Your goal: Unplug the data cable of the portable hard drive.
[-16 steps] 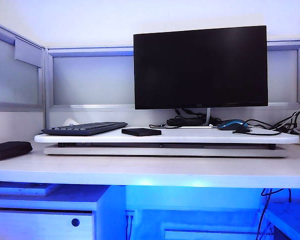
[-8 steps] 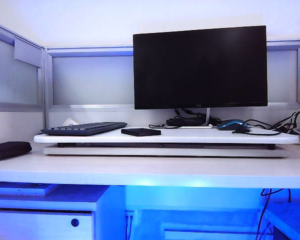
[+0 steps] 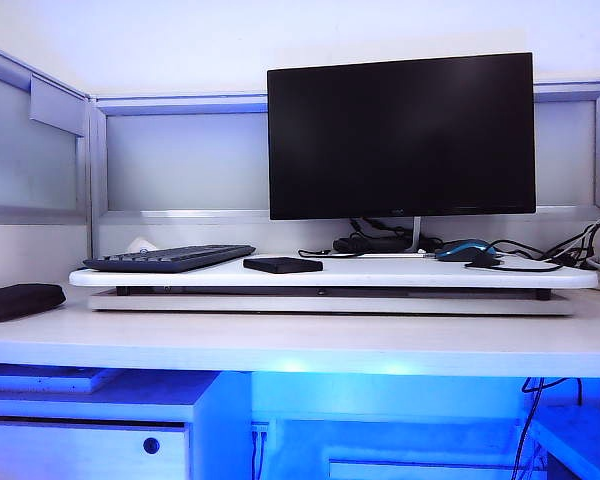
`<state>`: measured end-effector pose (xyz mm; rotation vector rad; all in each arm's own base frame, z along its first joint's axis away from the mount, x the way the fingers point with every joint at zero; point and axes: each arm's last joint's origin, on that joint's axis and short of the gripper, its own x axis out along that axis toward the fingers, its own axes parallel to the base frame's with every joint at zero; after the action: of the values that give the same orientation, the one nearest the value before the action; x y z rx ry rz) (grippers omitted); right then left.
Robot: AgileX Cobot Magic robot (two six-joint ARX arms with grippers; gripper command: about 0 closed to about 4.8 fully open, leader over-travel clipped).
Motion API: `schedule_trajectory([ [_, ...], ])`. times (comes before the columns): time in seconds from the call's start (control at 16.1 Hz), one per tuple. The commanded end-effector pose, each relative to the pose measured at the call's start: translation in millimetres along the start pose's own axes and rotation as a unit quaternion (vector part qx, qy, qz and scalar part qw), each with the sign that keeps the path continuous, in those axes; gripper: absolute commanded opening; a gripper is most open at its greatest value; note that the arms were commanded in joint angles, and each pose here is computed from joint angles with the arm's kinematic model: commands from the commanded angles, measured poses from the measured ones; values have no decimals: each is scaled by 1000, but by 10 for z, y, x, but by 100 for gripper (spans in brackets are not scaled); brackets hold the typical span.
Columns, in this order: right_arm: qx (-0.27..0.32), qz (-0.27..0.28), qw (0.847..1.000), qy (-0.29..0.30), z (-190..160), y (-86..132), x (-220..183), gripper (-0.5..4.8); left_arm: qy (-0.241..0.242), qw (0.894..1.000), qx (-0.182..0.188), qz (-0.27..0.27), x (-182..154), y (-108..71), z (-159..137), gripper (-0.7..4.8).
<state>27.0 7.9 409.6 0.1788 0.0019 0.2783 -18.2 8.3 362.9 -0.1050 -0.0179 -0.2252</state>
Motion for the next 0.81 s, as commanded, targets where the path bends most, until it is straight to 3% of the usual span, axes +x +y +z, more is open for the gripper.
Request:
schedule_trajectory([
  [0.06, -7, 3, 999, -31, -286, -42, -48, 479, -20, 1000, -18, -2, 34, 30, -324, 295],
  [0.25, -9, 4, 999, -48, -576, -99, -41, 479, -19, 1000, -23, -1, 208, 33, -495, 277],
  [0.56, 0, -15, 1000, -18, -954, -225, 149, 479, -30, 999, -24, 2, 566, 39, -821, 276],
  [0.81, -3, -39, 998, -44, -1175, -332, 340, 479, -30, 999, -29, 17, 834, 65, -1208, 276],
])
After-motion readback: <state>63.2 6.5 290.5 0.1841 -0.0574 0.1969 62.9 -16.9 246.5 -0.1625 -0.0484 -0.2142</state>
